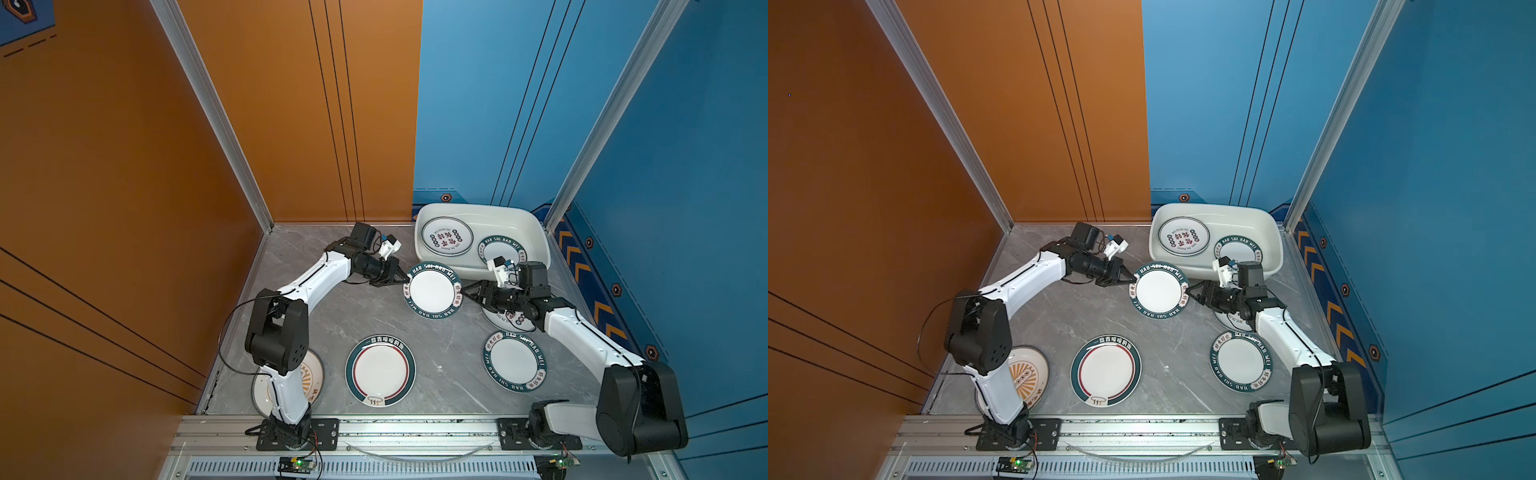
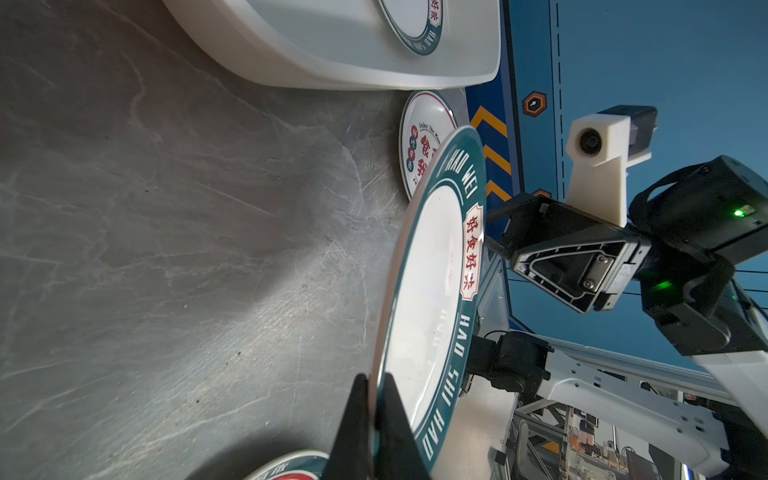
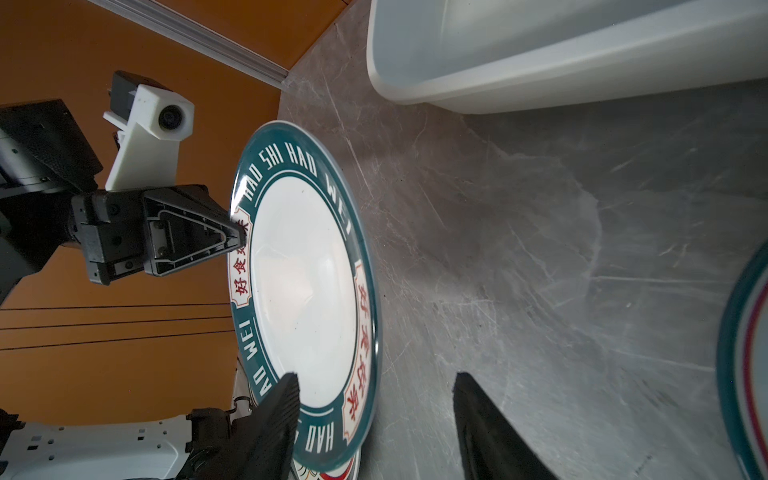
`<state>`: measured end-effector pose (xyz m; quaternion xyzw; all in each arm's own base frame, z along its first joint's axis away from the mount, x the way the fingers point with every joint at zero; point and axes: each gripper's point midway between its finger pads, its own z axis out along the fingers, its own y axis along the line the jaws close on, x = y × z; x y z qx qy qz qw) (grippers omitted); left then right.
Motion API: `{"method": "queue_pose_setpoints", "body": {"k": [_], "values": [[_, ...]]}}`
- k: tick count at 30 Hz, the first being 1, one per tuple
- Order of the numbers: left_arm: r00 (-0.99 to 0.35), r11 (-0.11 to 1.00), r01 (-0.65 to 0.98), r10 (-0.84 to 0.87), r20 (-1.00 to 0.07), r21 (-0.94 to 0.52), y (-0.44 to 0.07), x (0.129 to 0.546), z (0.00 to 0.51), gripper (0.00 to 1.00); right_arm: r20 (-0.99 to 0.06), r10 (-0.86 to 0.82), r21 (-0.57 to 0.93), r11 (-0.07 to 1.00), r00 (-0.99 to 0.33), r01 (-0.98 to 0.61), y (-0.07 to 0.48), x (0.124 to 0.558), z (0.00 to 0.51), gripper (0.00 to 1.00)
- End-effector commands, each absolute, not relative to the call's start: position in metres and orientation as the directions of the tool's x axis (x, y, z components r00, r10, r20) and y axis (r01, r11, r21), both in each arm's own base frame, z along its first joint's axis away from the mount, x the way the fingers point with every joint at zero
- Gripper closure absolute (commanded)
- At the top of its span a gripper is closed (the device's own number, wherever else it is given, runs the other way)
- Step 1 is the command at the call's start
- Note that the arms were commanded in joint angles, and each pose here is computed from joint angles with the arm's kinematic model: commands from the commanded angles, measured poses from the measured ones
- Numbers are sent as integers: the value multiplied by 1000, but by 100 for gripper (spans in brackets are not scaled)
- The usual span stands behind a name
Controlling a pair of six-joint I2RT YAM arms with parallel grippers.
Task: Place the plates into the plastic bin on the countertop
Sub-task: 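Lift the plate toward the right gripper while the right gripper grasps its rim, then carry the plate into the white bin with the right gripper while the left releases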
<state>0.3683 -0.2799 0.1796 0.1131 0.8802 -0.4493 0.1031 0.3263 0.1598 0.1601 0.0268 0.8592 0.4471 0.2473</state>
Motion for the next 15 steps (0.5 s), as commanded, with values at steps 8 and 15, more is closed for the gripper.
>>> {"method": "queue_pose_setpoints", "body": {"k": [8, 15], "values": [[-934, 501, 340, 79, -349, -796, -287, 364, 212, 100, -357, 288, 855, 483, -889, -187, 192, 336, 158, 60], [-937, 512, 328, 65, -344, -794, -284, 364, 205, 100, -356, 302, 873, 445, -884, -199, 200, 342, 164, 75]]}}
